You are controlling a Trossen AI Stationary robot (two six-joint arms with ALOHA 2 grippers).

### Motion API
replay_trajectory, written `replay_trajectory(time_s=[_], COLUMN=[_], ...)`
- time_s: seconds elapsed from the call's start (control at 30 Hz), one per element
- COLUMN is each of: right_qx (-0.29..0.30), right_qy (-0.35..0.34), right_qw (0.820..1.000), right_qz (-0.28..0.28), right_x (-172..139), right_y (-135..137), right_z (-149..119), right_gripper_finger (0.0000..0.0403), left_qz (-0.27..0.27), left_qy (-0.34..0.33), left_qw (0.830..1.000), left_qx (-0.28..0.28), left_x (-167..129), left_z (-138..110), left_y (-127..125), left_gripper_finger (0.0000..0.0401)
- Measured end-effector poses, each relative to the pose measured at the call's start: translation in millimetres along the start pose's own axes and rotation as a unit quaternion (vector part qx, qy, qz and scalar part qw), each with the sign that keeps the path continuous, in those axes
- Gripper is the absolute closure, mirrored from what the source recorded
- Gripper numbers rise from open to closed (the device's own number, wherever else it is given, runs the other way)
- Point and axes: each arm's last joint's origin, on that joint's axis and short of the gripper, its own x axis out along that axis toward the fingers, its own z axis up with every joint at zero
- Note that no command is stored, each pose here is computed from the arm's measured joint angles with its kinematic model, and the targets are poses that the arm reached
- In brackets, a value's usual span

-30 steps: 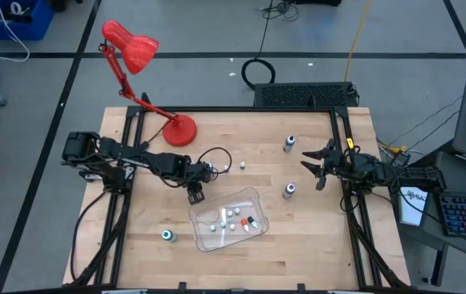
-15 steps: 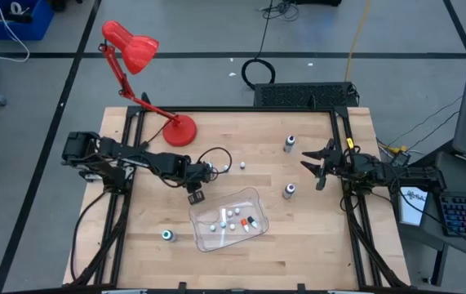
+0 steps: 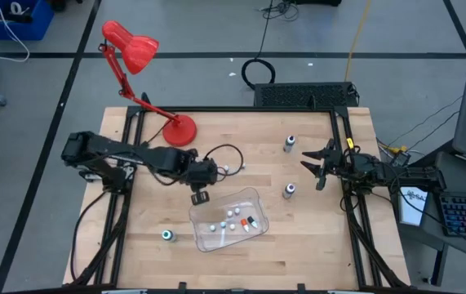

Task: Pick & Place food coloring
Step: Put the left small black food coloring into the bin

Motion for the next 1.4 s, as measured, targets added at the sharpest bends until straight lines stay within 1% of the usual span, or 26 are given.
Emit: replay_trajectory(time_s=[0.13, 0.2, 0.27, 0.4, 0.47, 0.53, 0.7, 0.83, 0.93, 1.1, 1.4], right_qx=[0.000, 0.000, 0.000, 0.000, 0.000, 0.000, 0.000, 0.000, 0.000, 0.000, 0.000], right_qy=[0.000, 0.000, 0.000, 0.000, 0.000, -0.001, 0.000, 0.000, -0.001, -0.001, 0.000], right_qw=[1.000, 1.000, 1.000, 1.000, 1.000, 1.000, 1.000, 1.000, 1.000, 1.000, 1.000], right_qz=[0.000, 0.000, 0.000, 0.000, 0.000, 0.000, 0.000, 0.000, 0.000, 0.000, 0.000], right_x=[0.0, 0.0, 0.0, 0.0, 0.0, 0.0, 0.0, 0.0, 0.0, 0.0, 0.0], right_y=[0.0, 0.0, 0.0, 0.0, 0.0, 0.0, 0.0, 0.0, 0.0, 0.0, 0.0], right_z=[0.0, 0.0, 0.0, 0.0, 0.2, 0.2, 0.2, 0.2, 0.2, 0.2, 0.2], right_gripper_finger=[0.0261, 0.0261, 0.0261, 0.0261, 0.0261, 0.0261, 0.0261, 0.0261, 0.0261, 0.0261, 0.0261], left_qz=[-0.045, -0.061, -0.068, -0.072, -0.078, -0.072, -0.044, -0.055, -0.057, -0.064, -0.059], left_qy=[-0.058, -0.079, -0.087, -0.062, -0.032, -0.008, 0.048, 0.075, 0.078, 0.064, 0.072], left_qw=[0.997, 0.993, 0.991, 0.990, 0.989, 0.990, 0.991, 0.990, 0.990, 0.990, 0.992], left_qx=[0.037, 0.056, 0.074, 0.107, 0.118, 0.124, 0.119, 0.110, 0.106, 0.104, 0.090], left_x=[-36.0, -46.2, -48.5, -28.2, -10.9, 7.9, 42.3, 60.3, 66.1, 73.8, 91.9], left_z=[10.6, 13.4, 13.9, 16.0, 17.2, 17.6, 17.2, 17.5, 18.0, 16.4, 4.5], left_y=[-30.0, -47.3, -66.3, -99.9, -111.0, -118.0, -117.2, -114.6, -113.8, -115.0, -111.2], left_gripper_finger=[0.0345, 0.0345, 0.0345, 0.0345, 0.0345, 0.0345, 0.0345, 0.0345, 0.0345, 0.0345, 0.0345])
